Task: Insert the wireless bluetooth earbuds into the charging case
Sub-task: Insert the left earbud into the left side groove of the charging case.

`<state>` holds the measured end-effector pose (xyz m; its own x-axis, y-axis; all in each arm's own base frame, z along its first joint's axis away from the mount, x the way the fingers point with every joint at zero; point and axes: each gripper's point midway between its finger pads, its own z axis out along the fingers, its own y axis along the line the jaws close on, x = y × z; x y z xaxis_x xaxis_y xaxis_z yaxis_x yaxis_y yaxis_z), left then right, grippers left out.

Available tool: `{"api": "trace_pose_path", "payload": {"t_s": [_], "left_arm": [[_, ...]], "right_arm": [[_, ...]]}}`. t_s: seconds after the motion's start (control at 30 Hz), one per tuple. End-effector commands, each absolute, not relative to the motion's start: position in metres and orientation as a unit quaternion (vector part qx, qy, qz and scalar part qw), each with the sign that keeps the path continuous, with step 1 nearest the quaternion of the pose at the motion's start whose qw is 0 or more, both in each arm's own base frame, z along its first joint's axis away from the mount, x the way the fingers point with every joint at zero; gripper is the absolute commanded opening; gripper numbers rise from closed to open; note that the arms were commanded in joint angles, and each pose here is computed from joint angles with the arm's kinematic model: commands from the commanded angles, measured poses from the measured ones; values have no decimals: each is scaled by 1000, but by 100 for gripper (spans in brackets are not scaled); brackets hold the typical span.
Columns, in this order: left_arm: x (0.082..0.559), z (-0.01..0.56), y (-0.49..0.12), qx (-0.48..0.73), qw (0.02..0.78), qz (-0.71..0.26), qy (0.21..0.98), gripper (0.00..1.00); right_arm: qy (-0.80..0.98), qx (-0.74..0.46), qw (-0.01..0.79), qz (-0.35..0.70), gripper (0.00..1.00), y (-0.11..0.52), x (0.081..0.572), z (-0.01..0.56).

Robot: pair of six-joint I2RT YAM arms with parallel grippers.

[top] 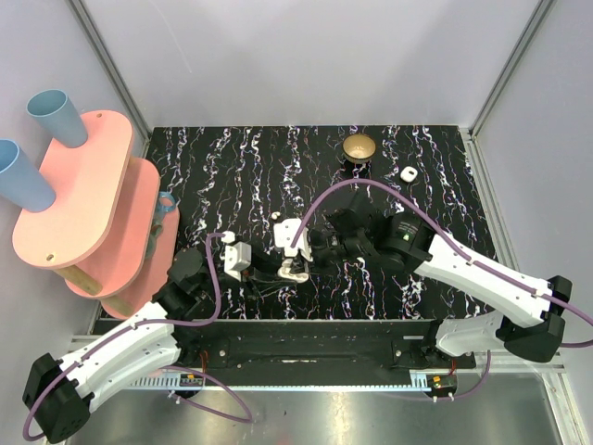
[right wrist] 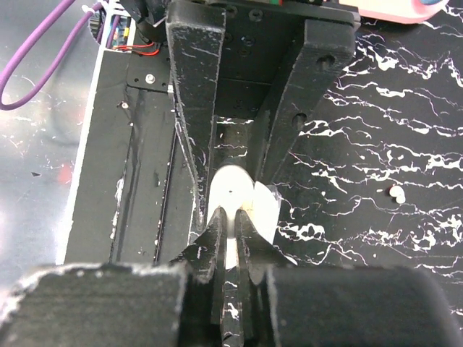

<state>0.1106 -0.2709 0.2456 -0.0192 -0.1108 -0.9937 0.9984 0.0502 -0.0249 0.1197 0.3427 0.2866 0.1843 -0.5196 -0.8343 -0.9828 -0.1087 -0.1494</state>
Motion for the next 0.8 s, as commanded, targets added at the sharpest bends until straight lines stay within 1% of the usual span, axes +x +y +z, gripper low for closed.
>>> {"api": "trace_pose_path", "payload": {"t_s": [0.0, 0.27, 0.33, 0.4, 0.5, 0.53, 0.57, 0.63, 0.67, 0.77], "left_arm": [[106, 276, -271, 459, 565, -525, 442, 0], [106, 278, -271, 458, 567, -524, 441, 0], [106, 278, -271, 458, 567, -524, 441, 0], [105, 279, -270, 457, 568, -524, 439, 0], [105, 278, -270, 457, 567, -524, 441, 0], [105, 279, -270, 457, 568, -524, 441, 0], [106, 278, -269, 456, 568, -522, 442, 0], [107, 277, -269, 455, 570, -520, 445, 0], [107, 277, -269, 455, 570, -520, 445, 0], [109, 273, -268, 452, 570, -516, 452, 0]], "right_arm": [[523, -693, 369, 331, 0, 350, 110, 289], [540, -699, 348, 314, 0, 349, 113, 277], [554, -696, 346, 297, 4, 351, 120, 271], [561, -698, 342, 283, 5, 352, 124, 265], [560, -699, 344, 281, 10, 355, 125, 265], [560, -699, 346, 280, 14, 356, 125, 266], [561, -697, 348, 280, 21, 357, 125, 266], [556, -693, 364, 279, 27, 357, 127, 272], [554, -690, 374, 279, 32, 358, 129, 276], [542, -681, 405, 279, 35, 357, 131, 289]]}}
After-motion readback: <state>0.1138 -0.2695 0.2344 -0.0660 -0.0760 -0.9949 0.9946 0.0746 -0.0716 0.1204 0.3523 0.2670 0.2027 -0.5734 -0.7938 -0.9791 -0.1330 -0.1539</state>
